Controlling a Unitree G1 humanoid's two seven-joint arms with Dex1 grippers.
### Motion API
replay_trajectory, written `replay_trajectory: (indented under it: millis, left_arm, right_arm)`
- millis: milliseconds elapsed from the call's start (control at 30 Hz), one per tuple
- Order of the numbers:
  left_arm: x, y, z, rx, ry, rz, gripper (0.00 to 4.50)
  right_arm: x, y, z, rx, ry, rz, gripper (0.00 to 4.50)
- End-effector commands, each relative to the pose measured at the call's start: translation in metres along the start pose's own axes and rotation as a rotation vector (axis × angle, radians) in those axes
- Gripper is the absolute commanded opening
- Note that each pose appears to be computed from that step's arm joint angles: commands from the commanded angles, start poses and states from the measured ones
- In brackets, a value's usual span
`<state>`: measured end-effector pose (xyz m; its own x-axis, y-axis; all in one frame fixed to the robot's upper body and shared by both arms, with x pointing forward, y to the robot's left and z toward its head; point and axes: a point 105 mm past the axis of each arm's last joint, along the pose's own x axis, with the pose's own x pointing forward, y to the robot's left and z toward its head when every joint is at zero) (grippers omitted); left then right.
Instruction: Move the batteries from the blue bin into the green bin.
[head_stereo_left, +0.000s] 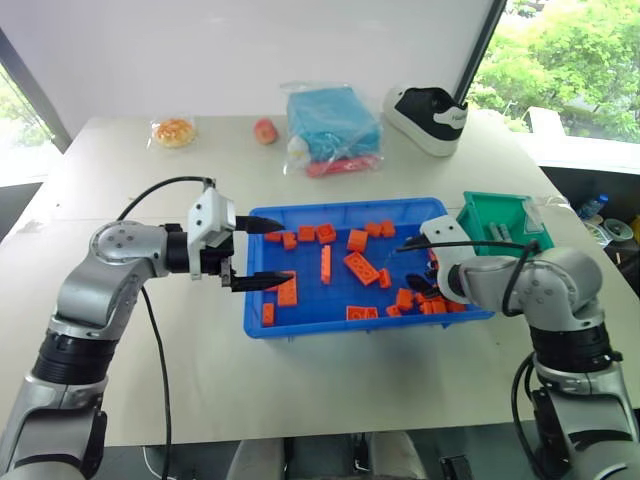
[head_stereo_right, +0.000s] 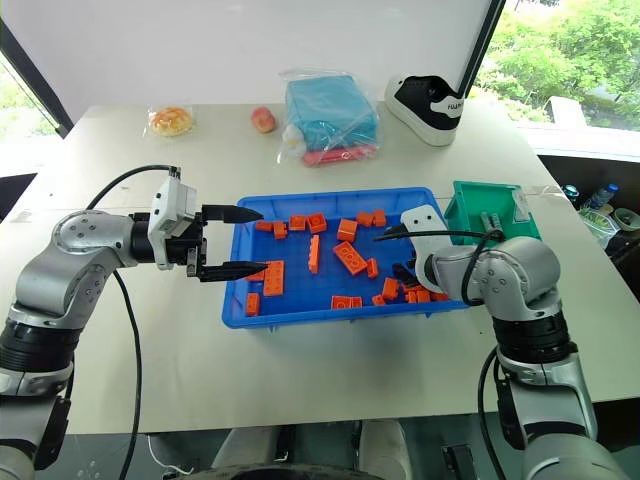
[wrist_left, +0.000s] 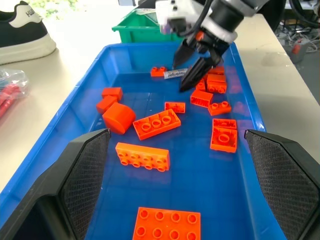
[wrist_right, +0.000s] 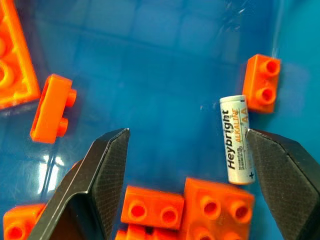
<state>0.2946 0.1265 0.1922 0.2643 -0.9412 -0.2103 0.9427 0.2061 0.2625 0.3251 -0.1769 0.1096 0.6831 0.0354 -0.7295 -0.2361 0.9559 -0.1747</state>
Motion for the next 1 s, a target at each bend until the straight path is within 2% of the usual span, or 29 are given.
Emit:
replay_trajectory:
  millis: [33, 367, 467, 733, 767, 800, 933, 1000]
  left_arm:
    - [-0.003, 0.001, 0.012, 0.048, -0.012, 0.003, 4.50]
    - [-0.006, 0.002, 0.014, 0.054, -0.005, 0.015, 4.50]
    - [-0.006, 0.003, 0.014, 0.054, -0.005, 0.014, 4.50]
    - [-0.004, 0.006, 0.015, 0.055, -0.008, 0.010, 4.50]
    - [-0.003, 0.006, 0.015, 0.056, -0.010, 0.010, 4.50]
    - [-0.003, 0.007, 0.016, 0.057, -0.011, 0.010, 4.50]
    - [-0.004, 0.009, 0.016, 0.059, -0.012, 0.008, 4.50]
    - [-0.003, 0.009, 0.016, 0.060, -0.011, 0.006, 4.50]
  right_arm:
    - [0.004, 0.003, 0.004, 0.006, 0.009, 0.004, 3.79]
    - [0.016, 0.006, -0.008, 0.101, 0.070, 0.051, 3.79]
    - [0.014, 0.007, -0.009, 0.102, 0.066, 0.081, 3.03]
    - [0.008, 0.005, -0.021, 0.088, 0.084, 0.126, 3.03]
    - [0.008, 0.006, -0.021, 0.092, 0.085, 0.130, 2.49]
    - [0.008, 0.007, -0.021, 0.093, 0.082, 0.132, 2.18]
    - [0.004, 0.014, -0.014, 0.070, 0.053, 0.169, 0.16]
    - [0.003, 0.014, -0.012, 0.061, 0.048, 0.168, 0.02]
